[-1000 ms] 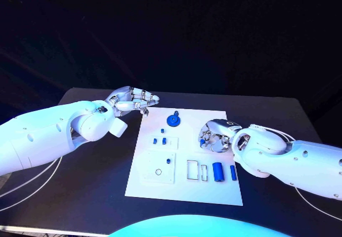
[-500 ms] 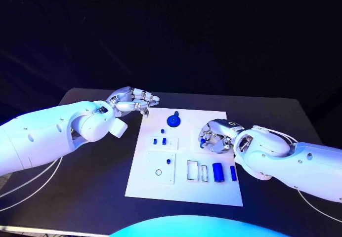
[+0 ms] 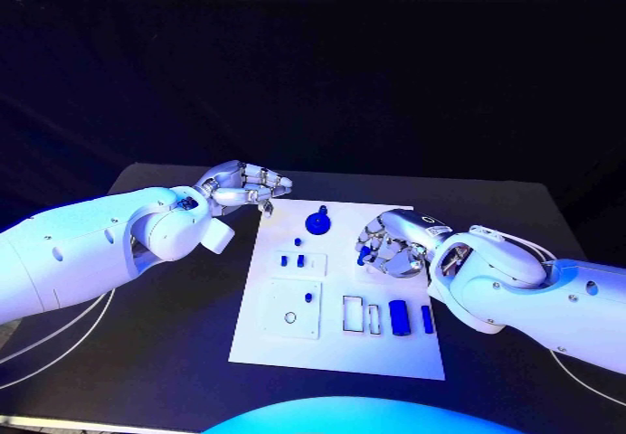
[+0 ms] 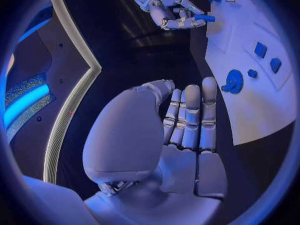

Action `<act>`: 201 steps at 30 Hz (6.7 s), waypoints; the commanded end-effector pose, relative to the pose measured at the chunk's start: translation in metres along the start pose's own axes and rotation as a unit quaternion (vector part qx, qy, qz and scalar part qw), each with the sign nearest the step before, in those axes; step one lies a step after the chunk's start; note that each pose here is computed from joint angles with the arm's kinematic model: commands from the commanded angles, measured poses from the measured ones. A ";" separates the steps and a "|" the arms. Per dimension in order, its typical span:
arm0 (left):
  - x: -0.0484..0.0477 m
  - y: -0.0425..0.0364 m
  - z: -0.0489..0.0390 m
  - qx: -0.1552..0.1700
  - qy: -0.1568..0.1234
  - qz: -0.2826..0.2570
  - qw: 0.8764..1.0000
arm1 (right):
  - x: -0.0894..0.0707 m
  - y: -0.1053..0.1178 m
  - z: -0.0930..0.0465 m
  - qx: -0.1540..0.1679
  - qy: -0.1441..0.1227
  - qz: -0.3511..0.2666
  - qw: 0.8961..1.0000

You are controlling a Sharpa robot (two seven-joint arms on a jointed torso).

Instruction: Assemble the parts on the task board

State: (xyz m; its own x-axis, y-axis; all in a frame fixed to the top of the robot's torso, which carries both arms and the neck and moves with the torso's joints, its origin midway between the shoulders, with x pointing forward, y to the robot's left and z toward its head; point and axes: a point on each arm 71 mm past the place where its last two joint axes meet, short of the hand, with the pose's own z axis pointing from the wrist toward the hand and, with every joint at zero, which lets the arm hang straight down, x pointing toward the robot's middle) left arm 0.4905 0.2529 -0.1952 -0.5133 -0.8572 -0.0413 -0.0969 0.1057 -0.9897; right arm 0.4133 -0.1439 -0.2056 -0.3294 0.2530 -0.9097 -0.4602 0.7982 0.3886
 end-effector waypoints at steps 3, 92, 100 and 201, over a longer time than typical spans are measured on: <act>0.0031 -0.0012 0.0016 0.004 0.010 -0.005 1.000 | 0.006 0.025 0.003 -0.042 -0.002 0.013 0.999; 0.0108 -0.0003 0.0086 0.000 0.022 -0.009 1.000 | 0.105 0.096 0.038 -0.091 0.112 -0.022 0.989; 0.0113 -0.0002 0.0090 0.000 0.023 -0.009 1.000 | 0.108 0.098 0.039 -0.095 0.121 -0.021 0.988; 0.0092 0.0029 0.0028 0.000 0.014 -0.017 1.000 | 0.051 -0.062 -0.076 0.225 0.143 0.143 0.953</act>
State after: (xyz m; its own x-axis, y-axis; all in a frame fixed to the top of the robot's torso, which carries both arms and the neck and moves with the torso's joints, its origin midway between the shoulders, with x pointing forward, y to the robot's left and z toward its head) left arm 0.4882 0.2453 -0.2005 -0.5288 -0.8486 -0.0149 -0.1216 0.0931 -0.9882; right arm 0.3623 -0.2221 -0.2630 -0.6273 0.4043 -0.6656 0.0603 0.8774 0.4760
